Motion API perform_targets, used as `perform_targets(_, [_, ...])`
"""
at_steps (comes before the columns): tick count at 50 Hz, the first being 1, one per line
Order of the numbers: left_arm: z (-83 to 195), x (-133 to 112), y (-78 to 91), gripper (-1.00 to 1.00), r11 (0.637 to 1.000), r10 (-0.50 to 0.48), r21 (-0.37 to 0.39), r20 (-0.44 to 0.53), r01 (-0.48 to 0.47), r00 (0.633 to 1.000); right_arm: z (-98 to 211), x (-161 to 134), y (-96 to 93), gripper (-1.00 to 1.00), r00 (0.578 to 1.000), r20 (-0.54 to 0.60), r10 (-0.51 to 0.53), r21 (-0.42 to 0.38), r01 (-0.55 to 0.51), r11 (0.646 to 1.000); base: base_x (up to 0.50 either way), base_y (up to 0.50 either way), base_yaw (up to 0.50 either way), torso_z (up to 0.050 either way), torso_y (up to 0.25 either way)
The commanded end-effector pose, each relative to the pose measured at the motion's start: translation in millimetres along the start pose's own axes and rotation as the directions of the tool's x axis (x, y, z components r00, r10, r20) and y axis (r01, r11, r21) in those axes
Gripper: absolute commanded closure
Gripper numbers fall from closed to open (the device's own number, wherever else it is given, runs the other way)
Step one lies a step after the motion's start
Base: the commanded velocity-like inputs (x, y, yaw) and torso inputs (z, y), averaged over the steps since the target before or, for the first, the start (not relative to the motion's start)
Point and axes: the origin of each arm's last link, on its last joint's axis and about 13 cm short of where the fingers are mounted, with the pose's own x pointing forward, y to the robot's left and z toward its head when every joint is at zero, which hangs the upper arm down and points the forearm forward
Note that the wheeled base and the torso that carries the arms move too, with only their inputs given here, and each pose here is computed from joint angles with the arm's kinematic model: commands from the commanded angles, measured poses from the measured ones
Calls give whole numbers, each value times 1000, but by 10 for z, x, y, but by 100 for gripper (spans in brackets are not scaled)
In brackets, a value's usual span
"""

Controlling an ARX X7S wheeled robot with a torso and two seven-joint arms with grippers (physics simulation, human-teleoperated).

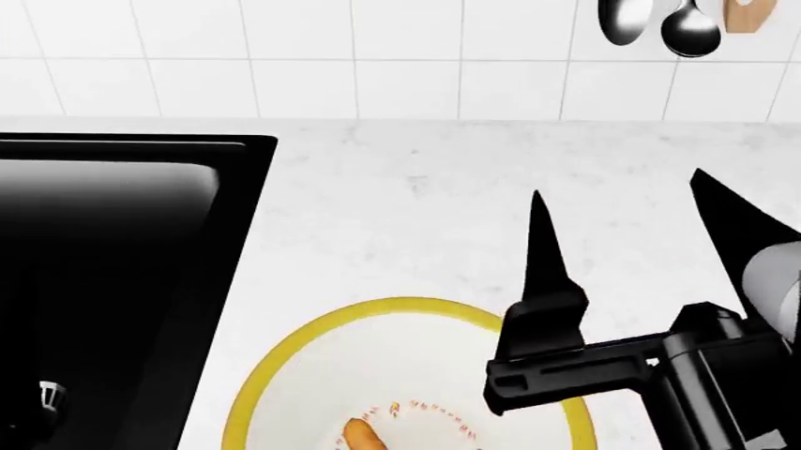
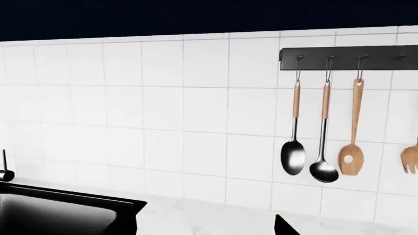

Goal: There is a mixed pile of frozen fruits and vegetables on the counter. Locate all the frozen vegetables and place the items in a bowl on the counter. Take all the frozen fruits and defrost them in a running sink.

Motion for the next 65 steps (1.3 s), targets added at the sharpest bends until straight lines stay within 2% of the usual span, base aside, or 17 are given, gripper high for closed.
perform_targets(1, [51,-18,45,-100,1000,23,-6,8,-23,1000,-198,-163,-60,-100,995,-13,-97,19,97,995,0,0,0,0,250])
perform_targets(9, [25,-26,94,-100,999,43,-8,8,-43,999,-212,-142,-68,-100,991,-61,-118,-58,114,992,0,0,0,0,35])
perform_targets(10, [25,-15,104,-100,998,54,-10,3,-54,999,-201,-88,-84,-100,990,-56,-131,-109,125,986,0,0,0,0,0])
perform_targets(11, [14,-6,119,-100,998,57,-16,-2,-57,998,-238,-24,-114,-100,984,-73,-165,-105,157,982,0,0,0,0,0])
perform_targets(12, [-23,-1,127,-100,998,64,-11,-13,-64,998,-266,-12,-116,-100,984,-84,-157,-94,149,984,0,0,0,0,0])
perform_targets(13, [-21,11,134,-100,997,70,-13,-11,-70,998,-311,-29,-88,-100,987,-110,-119,-46,114,992,0,0,0,0,0])
perform_targets(14, [0,13,126,-100,998,67,-10,-7,-67,998,-350,-48,-74,-100,985,-125,-118,-90,107,990,0,0,0,0,0])
perform_targets(16, [-14,10,119,-100,998,69,-2,-12,-69,998,-331,-51,-77,-100,987,-107,-117,-91,107,990,0,0,0,0,0])
perform_targets(17, [-27,5,111,-100,998,67,10,-15,-67,998,-309,-73,-64,-100,991,-99,-89,-122,77,990,0,0,0,0,0])
perform_targets(19, [1,4,109,-100,998,68,12,-18,-68,997,-257,-100,-65,-100,994,-55,-91,-97,85,992,0,0,0,0,0])
perform_targets(20, [7,8,111,-100,998,70,12,-17,-70,997,-256,-108,-61,-100,992,-67,-106,-129,97,987,0,0,0,0,0])
perform_targets(28, [53,-11,160,-100,995,95,15,-2,-95,996,-114,-180,-19,-100,995,-32,-96,-116,92,989,0,0,0,0,0])
perform_targets(29, [29,-22,159,-100,995,97,13,-2,-97,995,-87,-184,-20,-100,994,-18,-103,-90,101,991,0,0,0,0,0])
perform_targets(31, [37,-24,151,-100,996,91,16,-5,-91,996,-105,-167,-14,-100,992,-41,-117,-113,112,987,-250,0,0,0,0])
perform_targets(41, [115,-48,135,-100,996,85,17,2,-85,996,-114,-177,29,-100,994,-49,-94,-86,89,992,-480,27,0,0,0])
perform_targets(54, [113,-39,126,-100,997,75,12,-9,-75,997,-79,-193,51,-100,997,-12,-75,-96,74,993,-232,32,0,0,0])
perform_targets(65, [136,-47,121,-100,998,66,13,-7,-65,998,-77,-212,51,-100,998,6,-63,-98,64,993,91,472,0,0,0])
